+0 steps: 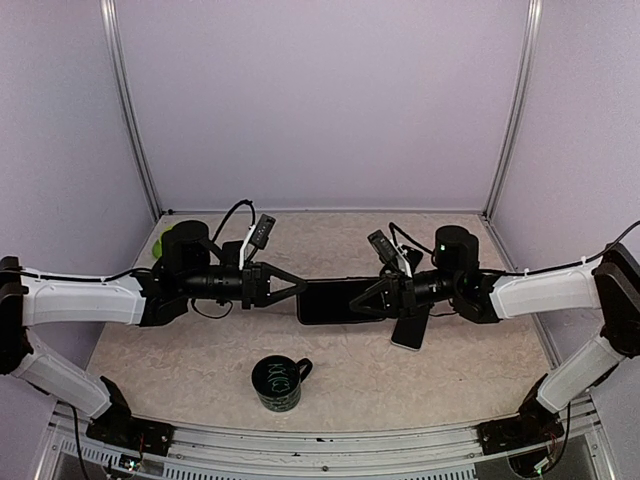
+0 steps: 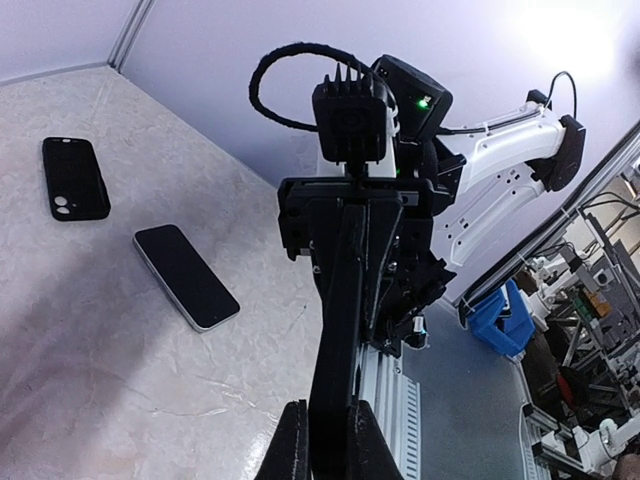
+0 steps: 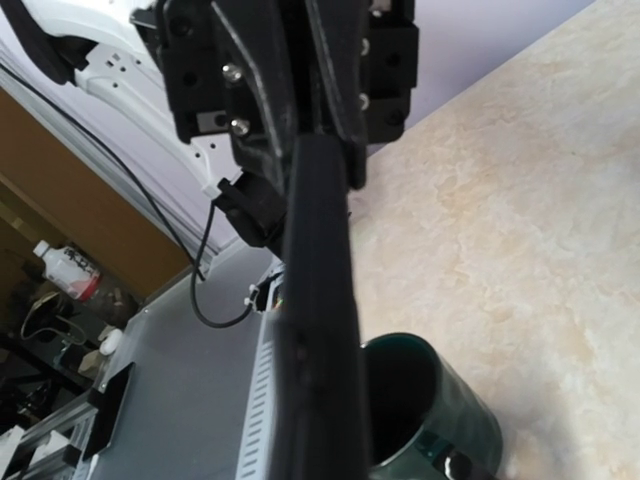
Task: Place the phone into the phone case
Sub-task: Press the phone at the top corners of the phone case, then pass from the right arm to the left
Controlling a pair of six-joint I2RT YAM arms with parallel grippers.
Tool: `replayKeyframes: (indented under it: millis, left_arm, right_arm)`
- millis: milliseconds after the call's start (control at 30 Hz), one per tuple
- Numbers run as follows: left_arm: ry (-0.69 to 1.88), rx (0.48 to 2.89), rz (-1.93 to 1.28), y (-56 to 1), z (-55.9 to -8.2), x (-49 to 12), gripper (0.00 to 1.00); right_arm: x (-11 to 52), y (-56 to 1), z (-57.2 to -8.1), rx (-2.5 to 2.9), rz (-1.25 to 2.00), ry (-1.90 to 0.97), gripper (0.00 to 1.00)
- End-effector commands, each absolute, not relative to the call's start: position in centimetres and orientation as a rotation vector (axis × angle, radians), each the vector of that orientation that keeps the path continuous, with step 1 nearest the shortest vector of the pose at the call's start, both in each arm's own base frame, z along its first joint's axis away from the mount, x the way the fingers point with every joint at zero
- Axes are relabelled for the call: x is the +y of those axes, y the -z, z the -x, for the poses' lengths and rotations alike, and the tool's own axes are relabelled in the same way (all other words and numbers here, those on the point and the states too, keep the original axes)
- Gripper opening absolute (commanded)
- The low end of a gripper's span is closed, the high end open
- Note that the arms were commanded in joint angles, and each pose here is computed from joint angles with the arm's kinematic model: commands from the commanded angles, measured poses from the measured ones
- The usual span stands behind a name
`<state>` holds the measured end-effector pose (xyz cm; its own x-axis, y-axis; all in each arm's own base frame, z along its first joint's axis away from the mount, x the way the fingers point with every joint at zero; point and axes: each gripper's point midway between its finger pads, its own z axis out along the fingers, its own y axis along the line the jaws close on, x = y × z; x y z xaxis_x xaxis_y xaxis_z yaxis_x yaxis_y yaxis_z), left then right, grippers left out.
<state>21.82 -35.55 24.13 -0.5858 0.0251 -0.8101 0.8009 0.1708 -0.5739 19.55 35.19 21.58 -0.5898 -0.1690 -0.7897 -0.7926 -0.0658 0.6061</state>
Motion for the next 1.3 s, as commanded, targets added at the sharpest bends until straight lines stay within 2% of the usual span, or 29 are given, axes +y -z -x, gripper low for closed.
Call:
replayKeyframes:
  millis: [0,167,233,433,667,800,867,1100,1267]
  left_arm:
    - [1.522,1.752,-0.694,-25.4,-23.2,-34.1,0.1]
    - [1.518,1.777,-0.691,-24.4,-23.0,-34.1,0.41]
    - [1.505,1.791,-0.697,-23.9,-22.8,-34.2,0.5]
    - [1.465,1.823,-0.722,-22.8,-22.2,-35.3,0.61]
    - [1.453,1.86,-0.758,-21.7,-22.0,-37.3,0.62]
    - [1.459,1.861,-0.765,-21.6,-22.1,-38.1,0.59]
    - [1.465,1.854,-0.764,-21.8,-22.3,-38.4,0.54]
    - [1.521,1.818,-0.753,-22.6,-22.5,-39.2,0.22]
    - [1.573,1.793,-0.758,-22.9,-22.2,-39.5,0.02]
  right_arm:
    - [34.1,-21.8,-20.2,1.701,1.012,-1.712,0.0]
    - [33.7,-22.5,-20.6,1.692,0.98,-1.689,0.0]
    - [33.6,-23.3,-20.7,1.673,0.97,-1.678,0.0]
    - [33.6,-25.0,-21.2,1.642,0.939,-1.651,0.0]
    - [33.4,-25.8,-21.6,1.624,0.91,-1.626,0.0]
    - [33.2,-26.2,-21.4,1.613,0.905,-1.622,0.0]
    - [33.2,-26.2,-21.4,1.611,0.903,-1.619,0.0]
    - [33.0,-25.7,-21.3,1.604,0.913,-1.578,0.0]
    - [32.8,-25.1,-21.4,1.605,0.911,-1.556,0.0]
